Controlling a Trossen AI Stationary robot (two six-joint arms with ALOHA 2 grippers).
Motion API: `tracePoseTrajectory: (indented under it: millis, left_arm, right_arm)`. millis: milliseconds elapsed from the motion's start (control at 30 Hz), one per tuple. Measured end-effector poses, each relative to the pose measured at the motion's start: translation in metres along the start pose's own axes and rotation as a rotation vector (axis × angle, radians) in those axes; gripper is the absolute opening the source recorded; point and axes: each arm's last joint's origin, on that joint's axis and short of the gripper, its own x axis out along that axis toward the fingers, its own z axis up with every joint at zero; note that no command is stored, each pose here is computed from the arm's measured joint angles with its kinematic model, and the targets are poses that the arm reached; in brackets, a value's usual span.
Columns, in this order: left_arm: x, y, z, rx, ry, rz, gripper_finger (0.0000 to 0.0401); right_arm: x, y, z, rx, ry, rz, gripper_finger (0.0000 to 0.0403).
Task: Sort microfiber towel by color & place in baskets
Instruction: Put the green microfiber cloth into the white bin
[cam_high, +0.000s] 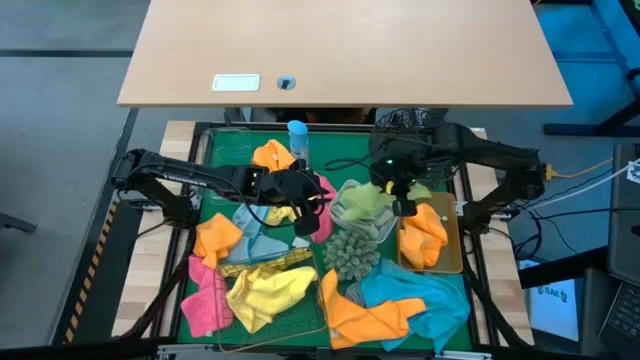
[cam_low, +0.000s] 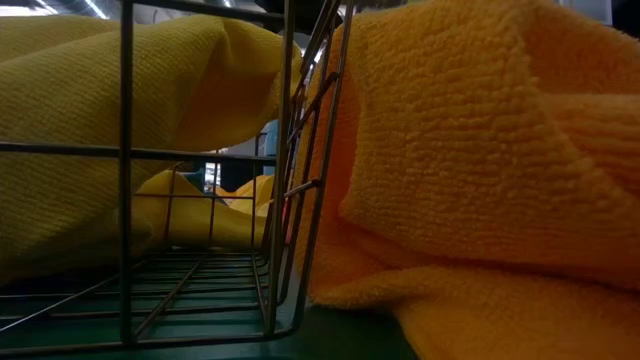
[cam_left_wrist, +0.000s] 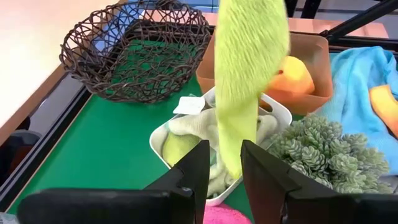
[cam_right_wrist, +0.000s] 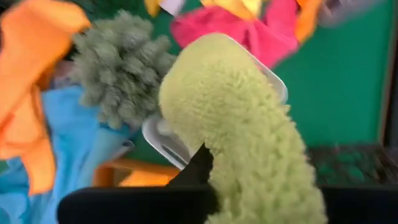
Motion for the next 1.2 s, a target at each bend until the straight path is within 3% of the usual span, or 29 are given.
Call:
tracePoseTrajectory:
  millis: [133, 267, 467, 800, 1000, 1200]
  left_arm:
    - [0.000, 0.000, 0.000, 0.000, 0.000, -0.001, 0.0088]
    - [0.000, 0.000, 0.000, 0.001, 0.001, -0.004, 0.0088]
    - [0.000, -0.002, 0.000, 0.001, 0.007, -0.045, 0.0088]
    - [0.000, -0.002, -0.001, 0.001, 0.008, -0.047, 0.0088]
    - [0.000, -0.002, -0.001, 0.001, 0.008, -0.048, 0.0088]
    - [0.000, -0.002, -0.001, 0.001, 0.009, -0.045, 0.0088]
  right_arm:
    - [-0.005, -0.001, -0.004, 0.041, -0.011, -0.068, 0.0004]
    - [0.011, -0.002, -0.003, 0.042, -0.013, -0.070, 0.0006]
    - [0.066, -0.006, -0.005, 0.040, -0.007, -0.069, 0.0003]
    - [0.166, -0.013, -0.023, 0.050, -0.199, -0.113, 0.0003]
    - [0.207, -0.022, -0.050, 0.178, -0.316, -0.112, 0.0005]
    - [0.229, -0.018, -0.075, 0.243, -0.288, -0.085, 0.0006]
